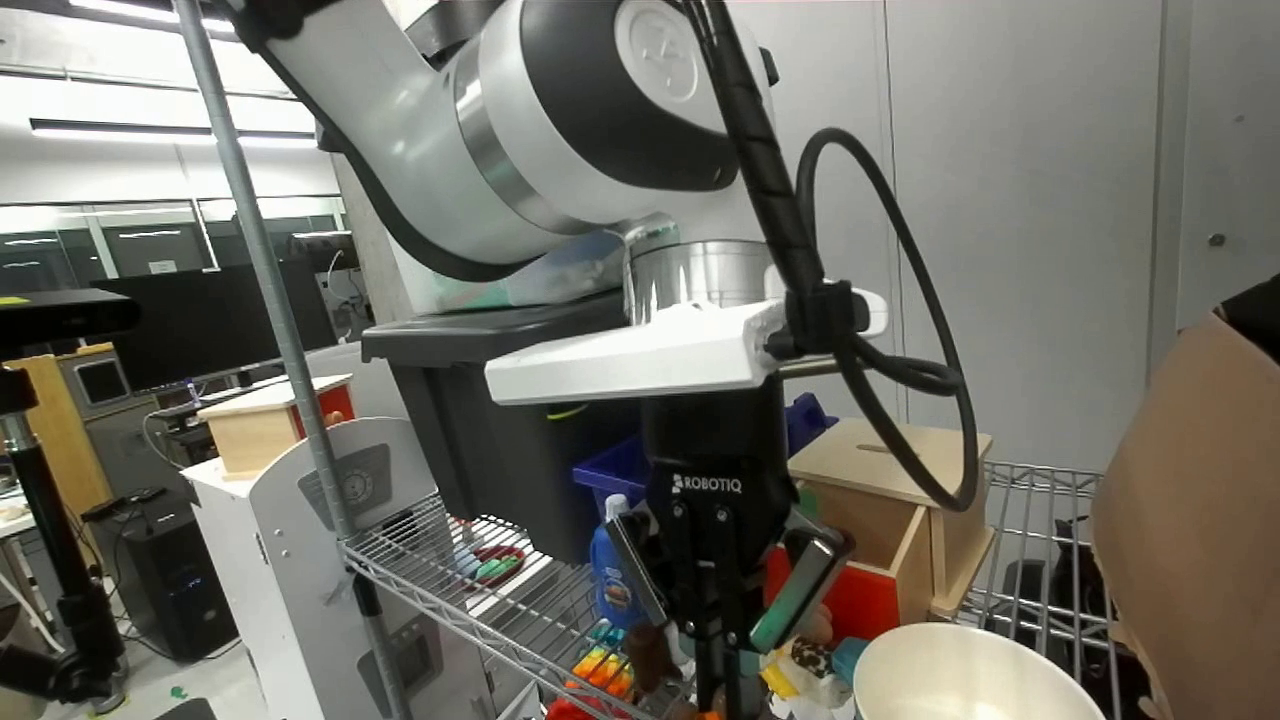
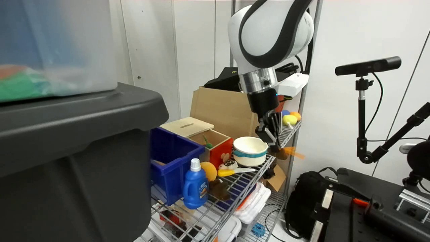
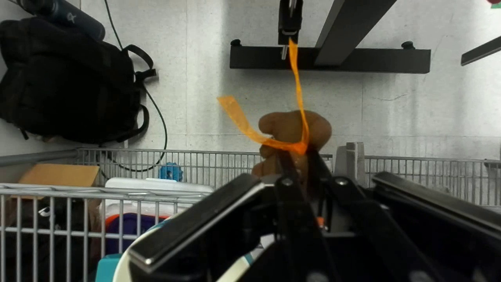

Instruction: Put the brown bear with the orange ribbon in the dish

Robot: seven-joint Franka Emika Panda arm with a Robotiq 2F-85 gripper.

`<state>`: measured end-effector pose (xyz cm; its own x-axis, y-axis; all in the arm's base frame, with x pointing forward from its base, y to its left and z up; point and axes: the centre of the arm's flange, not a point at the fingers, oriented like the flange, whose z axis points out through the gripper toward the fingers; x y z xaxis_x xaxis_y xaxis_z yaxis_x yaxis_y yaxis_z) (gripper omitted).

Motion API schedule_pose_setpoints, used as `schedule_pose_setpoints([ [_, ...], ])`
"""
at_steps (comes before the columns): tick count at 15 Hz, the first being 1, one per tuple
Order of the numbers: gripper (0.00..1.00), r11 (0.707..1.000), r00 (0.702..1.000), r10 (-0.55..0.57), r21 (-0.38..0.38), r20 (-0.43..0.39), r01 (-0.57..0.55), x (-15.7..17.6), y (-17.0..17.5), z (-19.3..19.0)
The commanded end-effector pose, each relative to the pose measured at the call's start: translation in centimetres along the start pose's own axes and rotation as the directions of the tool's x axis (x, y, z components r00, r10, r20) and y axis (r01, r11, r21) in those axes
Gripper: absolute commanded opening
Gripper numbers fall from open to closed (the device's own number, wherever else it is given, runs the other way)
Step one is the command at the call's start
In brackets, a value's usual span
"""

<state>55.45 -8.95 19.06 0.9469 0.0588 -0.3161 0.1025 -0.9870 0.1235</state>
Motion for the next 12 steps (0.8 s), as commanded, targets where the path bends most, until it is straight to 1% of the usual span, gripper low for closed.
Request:
schedule_pose_setpoints([
  [1,0.03,0.999,1.000,0.030,-0.034,0.004,-0.030,-1.6,1.3,-1.2],
  [3,0.03,0.998,0.999,0.036,-0.042,0.001,-0.036,-1.6,2.4,-1.3],
  [6,0.03,0.998,0.999,0.036,-0.051,0.005,-0.035,-0.9,2.9,-1.4],
  [12,0.03,0.997,0.999,0.042,-0.064,0.011,-0.042,-0.5,4.6,-1.5],
])
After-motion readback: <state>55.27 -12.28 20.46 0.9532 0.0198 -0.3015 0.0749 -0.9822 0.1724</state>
